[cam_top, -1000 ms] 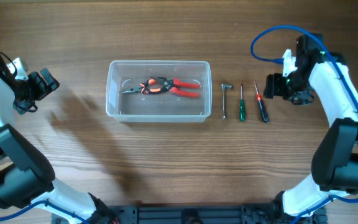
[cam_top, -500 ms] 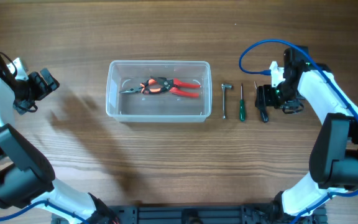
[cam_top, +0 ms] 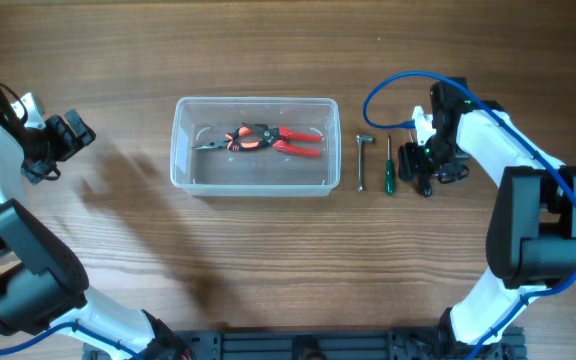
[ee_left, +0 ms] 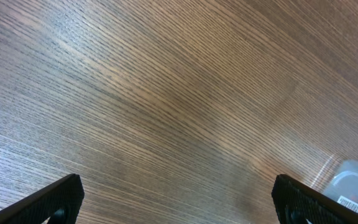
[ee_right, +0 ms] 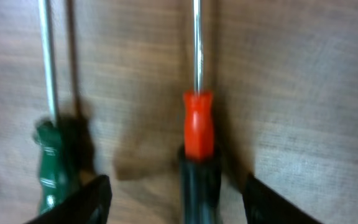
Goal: Pack container
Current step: 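Grasp the red-black screwdriver with the right gripper, then drop the red-black screwdriver into the box and release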
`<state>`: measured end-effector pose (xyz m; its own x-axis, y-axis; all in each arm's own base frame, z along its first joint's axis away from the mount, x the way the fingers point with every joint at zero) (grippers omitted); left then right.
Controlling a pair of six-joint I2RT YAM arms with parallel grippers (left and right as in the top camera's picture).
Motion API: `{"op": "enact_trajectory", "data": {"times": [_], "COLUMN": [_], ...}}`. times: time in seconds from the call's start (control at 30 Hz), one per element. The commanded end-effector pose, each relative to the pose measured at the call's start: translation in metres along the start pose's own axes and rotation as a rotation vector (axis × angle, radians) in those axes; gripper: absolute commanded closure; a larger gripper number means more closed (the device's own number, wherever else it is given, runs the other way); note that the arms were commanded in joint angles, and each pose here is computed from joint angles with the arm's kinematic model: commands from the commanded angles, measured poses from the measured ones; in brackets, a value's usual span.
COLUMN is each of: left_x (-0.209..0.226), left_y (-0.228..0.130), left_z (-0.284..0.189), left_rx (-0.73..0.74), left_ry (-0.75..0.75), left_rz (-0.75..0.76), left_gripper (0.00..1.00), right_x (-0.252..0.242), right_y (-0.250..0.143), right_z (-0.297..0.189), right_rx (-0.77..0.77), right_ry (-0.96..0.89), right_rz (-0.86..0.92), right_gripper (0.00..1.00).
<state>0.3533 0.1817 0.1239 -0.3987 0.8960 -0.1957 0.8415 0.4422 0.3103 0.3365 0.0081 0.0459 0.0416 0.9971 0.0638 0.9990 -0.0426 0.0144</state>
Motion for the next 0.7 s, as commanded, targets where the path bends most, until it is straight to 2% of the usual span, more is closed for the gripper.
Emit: {"op": "enact_trajectory", "data": {"times": [0.0,0.13,0.3,0.4,0.47,0.57,0.6,0.67], "left_x": [0.001,0.001,0.001,0.001,0.001,0.001,0.001,0.001], "left_y": [0.006,0.006,0.006,0.006,0.006,0.006,0.006,0.006], "left_z": [-0.004,-0.004,-0.004,-0.004,-0.004,-0.004,-0.004,-0.004], "left_rx": [-0.019,-0.019,-0.019,-0.019,-0.019,-0.019,-0.019,-0.019], "left_ry": [0.001,0.001,0.002,0.001,0.001,0.001,0.001,0.001], "left_rz": [-0.001,-0.002,-0.001,-0.001,-0.002,-0.002,-0.001,-0.001], "left_gripper": [0.00,0.00,0.00,0.00,0.00,0.00,0.00,0.00], "right_x": [-0.007,-0.007,-0.011,-0.007,0.008,0.060,0.092,0.142], "right_y": [-0.011,-0.011,-0.003,0.019,0.036,0.052,0.051,0.042], "right_z": [0.026,0.027,0.015,-0.033,-0.088,-0.175,-0.208,-0.237], "right_rx": [0.090,0.092,0.051,-0.055,-0.180,-0.409,-0.509,-0.617], "right_ry": [-0.035,-0.035,-0.080,-0.078,-0.047,0.108,0.184,0.259], "right_rz": [0.053,0.055,0.076,0.071,0.039,-0.149,-0.288,-0.516], "right_gripper": [0.51,0.94,0.96,0.96,0.96,0.96,0.96,0.96]}}
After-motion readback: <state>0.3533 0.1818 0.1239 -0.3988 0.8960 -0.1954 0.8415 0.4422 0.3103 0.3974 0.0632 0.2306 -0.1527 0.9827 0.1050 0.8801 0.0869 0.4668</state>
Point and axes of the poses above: each gripper's point midway between its finger pads, its own z axis out along the fingers, its own x axis along the line the jaws close on, y = z × x, the point moved 5 cm from there along -z, back along the fingers, and after that the axes turned 8 degrees about z, right-handed, at the moved point
